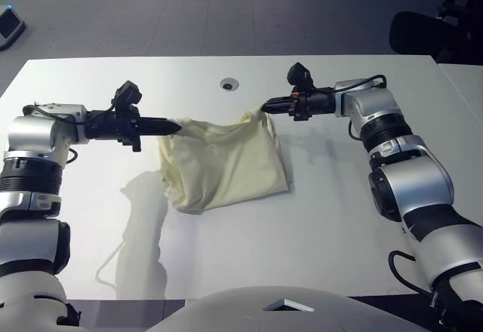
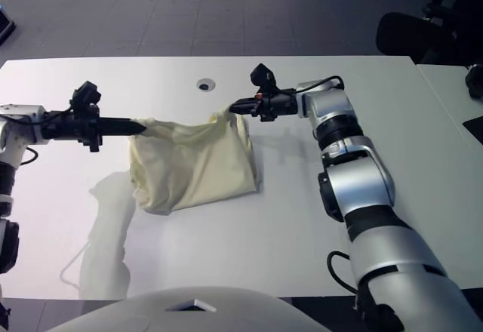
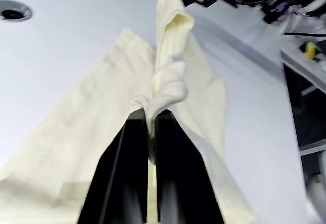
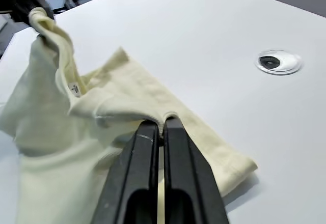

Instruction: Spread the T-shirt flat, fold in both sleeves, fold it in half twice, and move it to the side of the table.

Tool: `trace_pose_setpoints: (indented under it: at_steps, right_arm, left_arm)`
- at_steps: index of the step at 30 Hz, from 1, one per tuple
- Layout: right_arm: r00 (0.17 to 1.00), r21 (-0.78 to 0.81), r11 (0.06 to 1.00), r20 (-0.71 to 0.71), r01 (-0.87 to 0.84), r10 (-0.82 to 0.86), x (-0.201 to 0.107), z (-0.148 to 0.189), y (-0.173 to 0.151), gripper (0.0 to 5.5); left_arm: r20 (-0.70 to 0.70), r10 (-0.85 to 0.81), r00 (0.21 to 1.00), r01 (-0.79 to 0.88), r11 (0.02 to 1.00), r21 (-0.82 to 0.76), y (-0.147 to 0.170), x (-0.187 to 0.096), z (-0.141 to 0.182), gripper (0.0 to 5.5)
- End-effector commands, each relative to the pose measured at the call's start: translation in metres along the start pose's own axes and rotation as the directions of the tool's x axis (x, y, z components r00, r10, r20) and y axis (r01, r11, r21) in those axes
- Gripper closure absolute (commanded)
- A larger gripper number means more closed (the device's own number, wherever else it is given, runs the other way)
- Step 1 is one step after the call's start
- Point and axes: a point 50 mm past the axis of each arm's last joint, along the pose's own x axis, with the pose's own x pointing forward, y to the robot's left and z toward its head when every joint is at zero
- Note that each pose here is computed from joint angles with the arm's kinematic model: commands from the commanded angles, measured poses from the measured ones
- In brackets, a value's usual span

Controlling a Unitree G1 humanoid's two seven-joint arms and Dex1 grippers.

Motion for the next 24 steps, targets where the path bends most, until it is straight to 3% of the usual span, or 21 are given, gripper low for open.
trace_pose_setpoints:
  at_steps: [1, 13, 18, 24]
  right_arm:
    - [0.999, -0.009, 0.999, 0.007, 0.042, -0.042, 0.008, 0.001, -0.001, 5.50]
    - [0.976, -0.028, 0.988, -0.155, 0.150, -0.153, 0.020, -0.066, 0.000, 5.50]
    - [0.948, -0.098, 0.986, -0.276, 0.138, -0.160, 0.011, -0.094, 0.002, 5.50]
    - [0.875, -0.226, 0.974, -0.466, 0.028, -0.133, -0.019, -0.112, 0.002, 5.50]
  left_arm:
    - [-0.020, 0.066, 0.998, -0.065, 0.997, 0.037, 0.010, 0.006, 0.001, 5.48]
    - [-0.215, 0.169, 0.962, -0.126, 0.971, 0.202, 0.023, 0.040, -0.034, 5.48]
    - [-0.183, 0.186, 0.965, -0.143, 0.964, 0.223, 0.021, 0.050, -0.036, 5.48]
    - [-0.149, 0.076, 0.986, -0.039, 0.972, 0.233, 0.001, 0.064, -0.030, 5.48]
